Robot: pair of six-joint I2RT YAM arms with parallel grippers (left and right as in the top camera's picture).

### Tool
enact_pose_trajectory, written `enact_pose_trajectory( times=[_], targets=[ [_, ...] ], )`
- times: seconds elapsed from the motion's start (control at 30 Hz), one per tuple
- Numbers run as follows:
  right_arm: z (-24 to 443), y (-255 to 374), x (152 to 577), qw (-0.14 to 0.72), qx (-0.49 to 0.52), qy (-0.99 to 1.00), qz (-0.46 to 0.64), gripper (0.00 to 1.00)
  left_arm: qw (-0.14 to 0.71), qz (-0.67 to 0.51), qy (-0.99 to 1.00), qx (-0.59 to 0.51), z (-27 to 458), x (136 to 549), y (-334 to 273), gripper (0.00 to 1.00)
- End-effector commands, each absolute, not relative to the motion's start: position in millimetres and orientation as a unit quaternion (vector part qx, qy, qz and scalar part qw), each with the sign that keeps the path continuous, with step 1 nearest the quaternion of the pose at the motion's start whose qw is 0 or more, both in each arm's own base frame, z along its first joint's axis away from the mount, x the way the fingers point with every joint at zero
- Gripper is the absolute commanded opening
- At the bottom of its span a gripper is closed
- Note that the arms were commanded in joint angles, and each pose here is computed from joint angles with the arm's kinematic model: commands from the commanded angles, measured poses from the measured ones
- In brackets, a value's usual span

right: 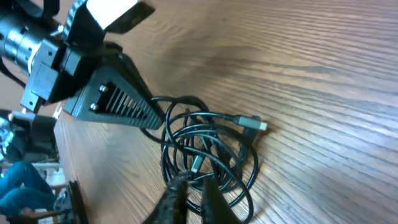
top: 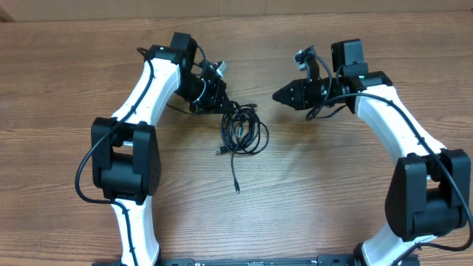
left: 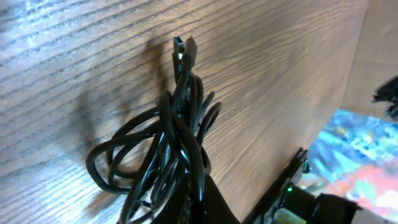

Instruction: Untangle cables

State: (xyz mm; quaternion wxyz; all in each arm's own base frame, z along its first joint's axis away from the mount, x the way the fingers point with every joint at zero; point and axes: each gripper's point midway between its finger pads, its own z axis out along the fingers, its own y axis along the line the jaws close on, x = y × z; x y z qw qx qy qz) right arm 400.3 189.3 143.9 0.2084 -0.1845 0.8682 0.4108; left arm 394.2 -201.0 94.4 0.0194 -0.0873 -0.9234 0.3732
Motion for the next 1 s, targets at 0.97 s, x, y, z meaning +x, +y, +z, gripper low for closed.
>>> enact_pose_trajectory(
  times=[0.97],
  targets=[
    [134, 245, 362, 0.227, -0.389, 0.815, 0.365, 0.4, 0.014, 0.557, -0.821, -0.127, 163, 384, -244, 0.04]
  ],
)
